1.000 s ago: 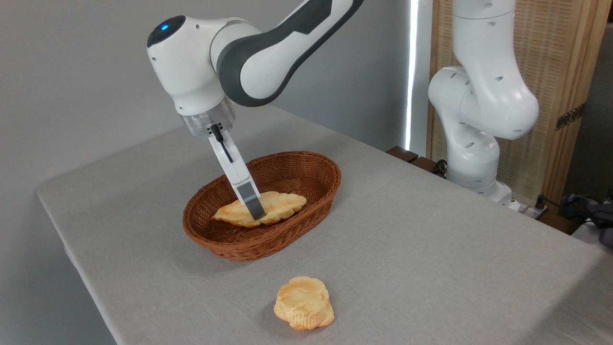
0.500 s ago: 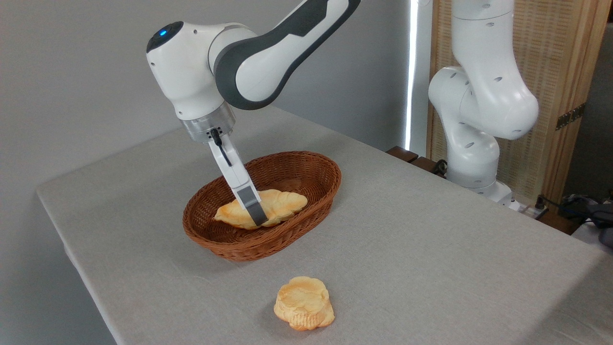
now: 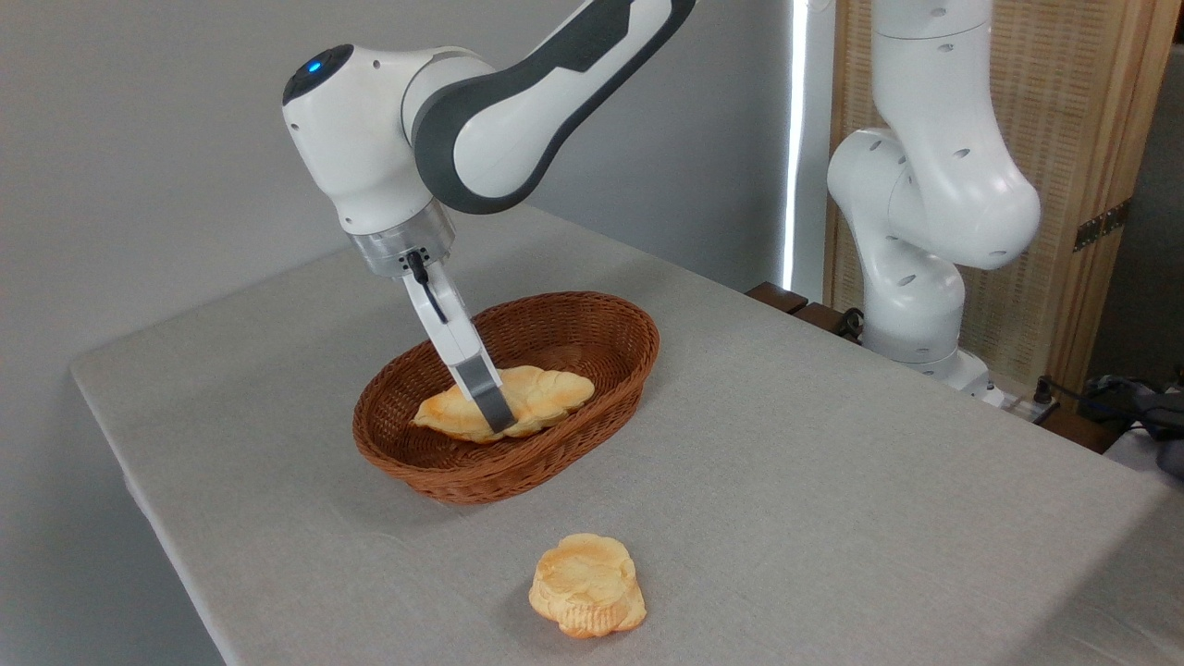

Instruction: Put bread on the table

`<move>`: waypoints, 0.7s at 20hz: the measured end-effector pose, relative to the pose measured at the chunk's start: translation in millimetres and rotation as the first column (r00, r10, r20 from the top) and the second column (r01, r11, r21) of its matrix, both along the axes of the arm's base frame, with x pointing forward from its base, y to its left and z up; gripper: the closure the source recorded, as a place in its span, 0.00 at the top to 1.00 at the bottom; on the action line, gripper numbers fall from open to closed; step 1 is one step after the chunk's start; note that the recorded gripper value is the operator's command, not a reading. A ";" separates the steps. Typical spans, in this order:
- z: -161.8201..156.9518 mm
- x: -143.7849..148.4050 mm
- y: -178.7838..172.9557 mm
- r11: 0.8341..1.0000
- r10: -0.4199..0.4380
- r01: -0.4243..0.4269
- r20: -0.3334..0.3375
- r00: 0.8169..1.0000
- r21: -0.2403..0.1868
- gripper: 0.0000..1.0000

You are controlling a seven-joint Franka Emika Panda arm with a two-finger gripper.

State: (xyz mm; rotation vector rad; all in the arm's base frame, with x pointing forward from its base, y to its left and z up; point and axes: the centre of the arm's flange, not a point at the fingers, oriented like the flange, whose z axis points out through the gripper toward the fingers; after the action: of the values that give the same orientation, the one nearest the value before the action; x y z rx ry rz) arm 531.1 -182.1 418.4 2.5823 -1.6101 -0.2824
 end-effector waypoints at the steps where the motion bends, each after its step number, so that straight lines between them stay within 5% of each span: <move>1: 0.0 0.0 0.0 1.000 0.000 0.000 0.000 1.000 0.000 0.33; 14: 7.7 0.7 0.4 1.000 0.001 -0.001 0.015 1.000 -0.004 0.33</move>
State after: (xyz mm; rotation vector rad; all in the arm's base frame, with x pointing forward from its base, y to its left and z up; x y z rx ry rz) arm 531.8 -181.7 426.2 2.5889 -1.6120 -0.2609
